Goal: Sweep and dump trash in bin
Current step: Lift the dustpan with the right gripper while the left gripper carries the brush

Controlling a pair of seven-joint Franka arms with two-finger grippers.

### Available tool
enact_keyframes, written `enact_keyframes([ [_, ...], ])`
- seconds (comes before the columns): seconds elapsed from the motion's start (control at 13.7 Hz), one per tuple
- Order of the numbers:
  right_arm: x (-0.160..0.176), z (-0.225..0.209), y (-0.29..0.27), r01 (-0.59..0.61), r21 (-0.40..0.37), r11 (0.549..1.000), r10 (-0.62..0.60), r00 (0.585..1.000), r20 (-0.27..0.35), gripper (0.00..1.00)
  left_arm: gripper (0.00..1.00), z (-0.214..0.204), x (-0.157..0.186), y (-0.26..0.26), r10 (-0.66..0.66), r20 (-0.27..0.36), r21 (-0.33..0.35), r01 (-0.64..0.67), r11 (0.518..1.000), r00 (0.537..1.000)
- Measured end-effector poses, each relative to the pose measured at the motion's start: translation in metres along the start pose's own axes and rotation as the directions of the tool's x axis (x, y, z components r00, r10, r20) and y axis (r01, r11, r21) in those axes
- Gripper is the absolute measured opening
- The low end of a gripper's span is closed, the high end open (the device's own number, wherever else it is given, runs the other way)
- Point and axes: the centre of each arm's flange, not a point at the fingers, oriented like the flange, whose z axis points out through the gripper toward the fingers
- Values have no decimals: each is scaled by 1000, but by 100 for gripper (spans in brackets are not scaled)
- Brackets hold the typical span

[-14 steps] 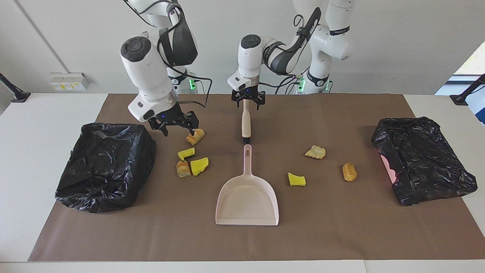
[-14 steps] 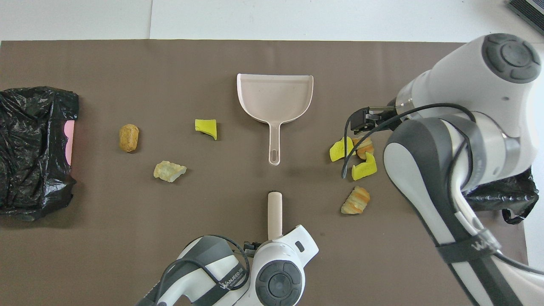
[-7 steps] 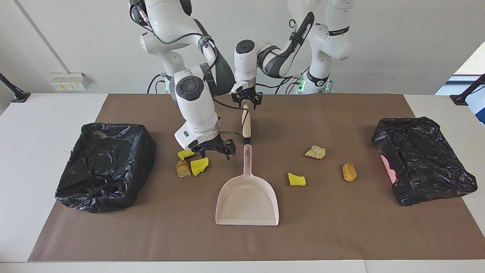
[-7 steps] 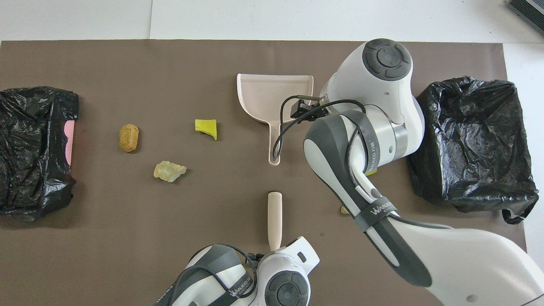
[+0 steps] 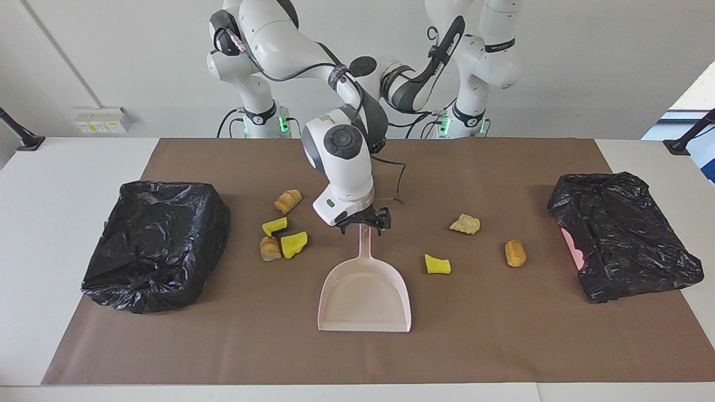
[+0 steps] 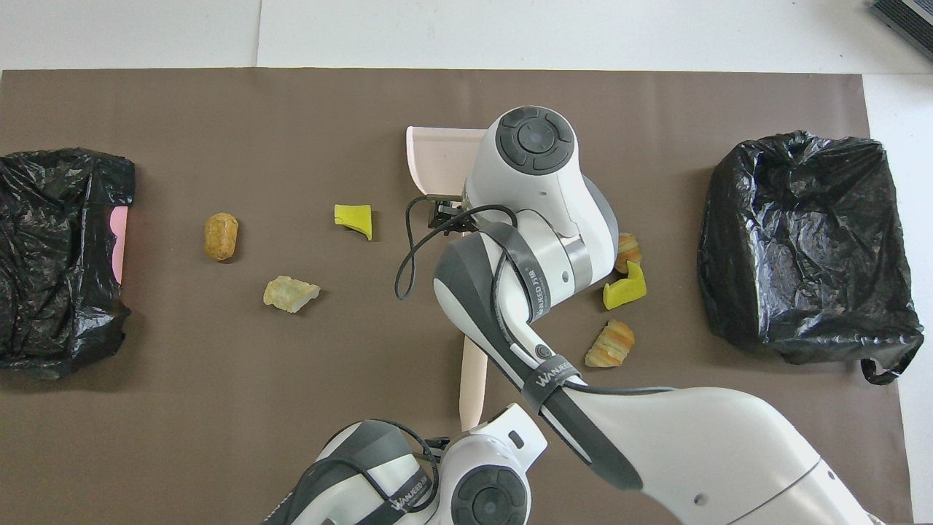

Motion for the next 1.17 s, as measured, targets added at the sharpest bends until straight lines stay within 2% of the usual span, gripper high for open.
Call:
enact_keyframes([
  [0.29,-2,21,1,64,-6,998,-64,998,3,100,25,-17,2,-19,-31,39,41,30,999,999],
  [0.51,-13,37,-10,118,-46,992,-118,993,2,100,25,-40,22,-55,-77,58,80,72,994,995],
  [0.8,-13,38,-10,135,-73,988,-136,991,-11,55,25,-88,84,-138,-116,5,39,115,993,993],
  [0.95,-14,38,-11,126,-74,989,-128,992,-12,33,25,-105,106,-189,-111,4,30,111,993,994],
  [1.17,-9,34,-6,141,-75,987,-143,990,-18,32,25,-107,124,-243,-142,-3,58,141,988,990],
])
